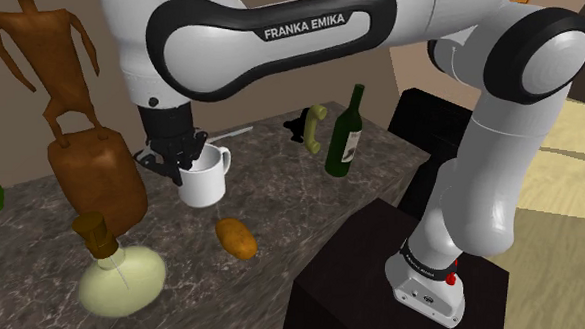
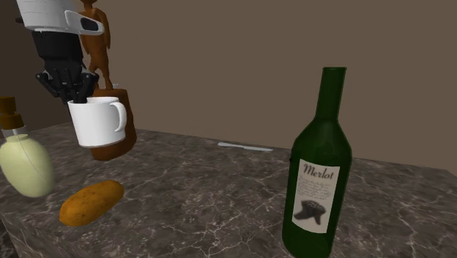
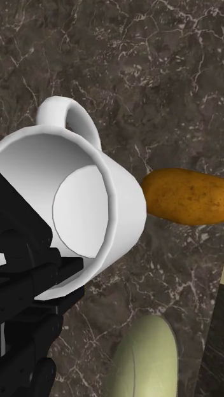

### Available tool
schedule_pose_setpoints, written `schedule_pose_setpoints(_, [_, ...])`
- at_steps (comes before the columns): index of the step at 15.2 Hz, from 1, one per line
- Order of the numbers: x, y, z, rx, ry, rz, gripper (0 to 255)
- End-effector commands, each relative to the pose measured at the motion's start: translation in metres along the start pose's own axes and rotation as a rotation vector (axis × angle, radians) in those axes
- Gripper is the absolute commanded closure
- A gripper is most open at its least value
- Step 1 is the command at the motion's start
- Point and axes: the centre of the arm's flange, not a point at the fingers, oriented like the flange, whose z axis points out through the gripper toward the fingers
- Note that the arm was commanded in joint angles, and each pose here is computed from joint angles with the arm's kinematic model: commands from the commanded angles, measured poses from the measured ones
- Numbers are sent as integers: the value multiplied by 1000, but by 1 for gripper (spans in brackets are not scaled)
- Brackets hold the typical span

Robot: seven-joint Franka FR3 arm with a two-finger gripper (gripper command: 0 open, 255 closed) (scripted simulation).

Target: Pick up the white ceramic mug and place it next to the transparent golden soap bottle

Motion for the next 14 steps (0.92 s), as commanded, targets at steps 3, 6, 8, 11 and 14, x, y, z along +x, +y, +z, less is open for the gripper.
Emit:
schedule_pose_setpoints(3, [-1, -1, 20, 1, 1, 0, 255])
schedule_pose_setpoints(6, [-2, -1, 35, 1, 1, 0, 255])
schedule_pose_setpoints(8, [-2, -1, 46, 1, 1, 0, 255])
schedule_pose_setpoints(11, [-2, -1, 62, 1, 1, 0, 255])
schedule_pose_setpoints(14, [-2, -1, 78, 1, 1, 0, 255])
